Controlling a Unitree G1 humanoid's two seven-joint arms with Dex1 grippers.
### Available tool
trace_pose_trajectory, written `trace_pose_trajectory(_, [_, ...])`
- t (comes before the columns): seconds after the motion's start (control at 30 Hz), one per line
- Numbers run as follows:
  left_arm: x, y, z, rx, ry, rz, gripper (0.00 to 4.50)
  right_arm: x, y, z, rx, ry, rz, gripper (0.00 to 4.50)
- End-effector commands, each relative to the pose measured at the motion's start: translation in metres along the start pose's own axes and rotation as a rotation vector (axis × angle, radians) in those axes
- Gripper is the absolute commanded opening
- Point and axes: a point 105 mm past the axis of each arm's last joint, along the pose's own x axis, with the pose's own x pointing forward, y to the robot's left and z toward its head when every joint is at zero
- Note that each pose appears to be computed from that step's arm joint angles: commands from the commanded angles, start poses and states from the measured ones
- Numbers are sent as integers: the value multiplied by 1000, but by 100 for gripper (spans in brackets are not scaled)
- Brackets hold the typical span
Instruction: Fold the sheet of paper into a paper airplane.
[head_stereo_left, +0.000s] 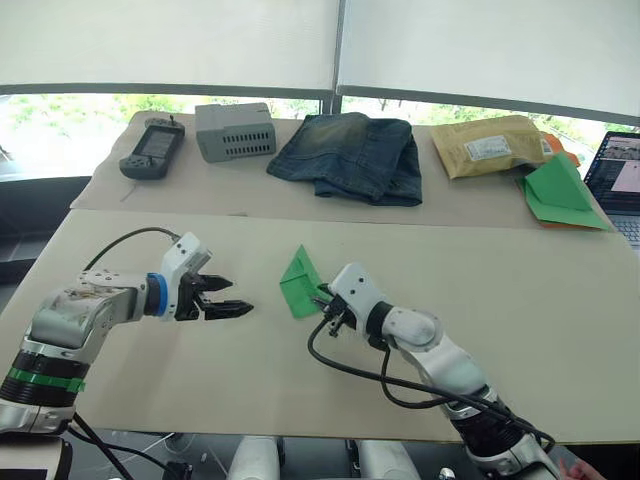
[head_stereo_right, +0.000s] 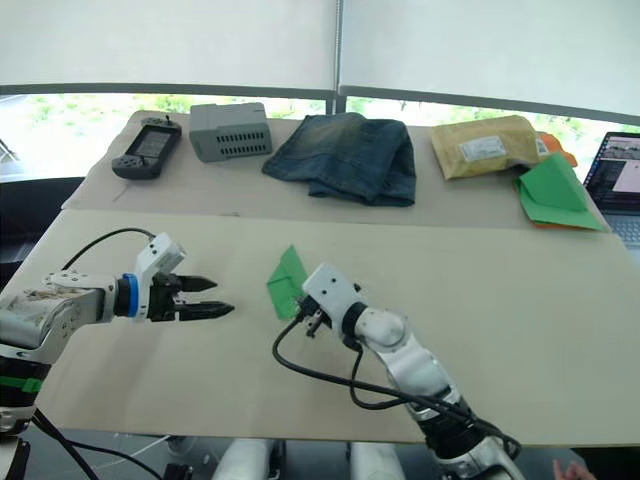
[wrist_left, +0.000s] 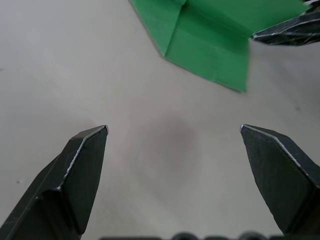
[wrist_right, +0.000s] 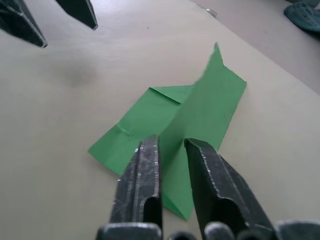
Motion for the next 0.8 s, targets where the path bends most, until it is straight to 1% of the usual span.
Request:
trace_pose_trajectory(0.03, [-1,0,8,32,-38,6,450,-6,-11,18,-122,-66,35,3])
trace_pose_trajectory(0.07, [0,-1,8,42,-37,0,450,-10,-15,21,-168,-71,53,3])
trace_pose_trajectory(0.13, [2,-6,7,49,-47,-32,450,-22,-13,35,-347,-121,195,3])
trace_pose_trajectory(0.17, [1,-9,7,72,-46,-57,450,-28,-17,40,-435,-129,235,3])
trace_pose_trajectory(0.23, [0,-13,7,113,-49,-95,450,-39,-24,44,-538,-144,319,3])
trace_pose_trajectory(0.27, [-1,-15,8,119,-55,-111,450,-43,-27,43,-572,-138,349,3])
trace_pose_trajectory(0.37, [-4,-20,10,131,-65,-157,450,-55,-36,27,-708,-92,482,3])
trace_pose_trajectory(0.43, [-5,-22,10,134,-69,-175,450,-59,-42,20,-765,-90,540,3])
trace_pose_trajectory(0.6, [-5,-25,8,129,-75,-185,450,-59,-56,-3,-831,-65,605,3])
trace_pose_trajectory(0.8, [-3,-33,7,124,-84,-214,450,-51,-70,-16,-836,-42,553,3])
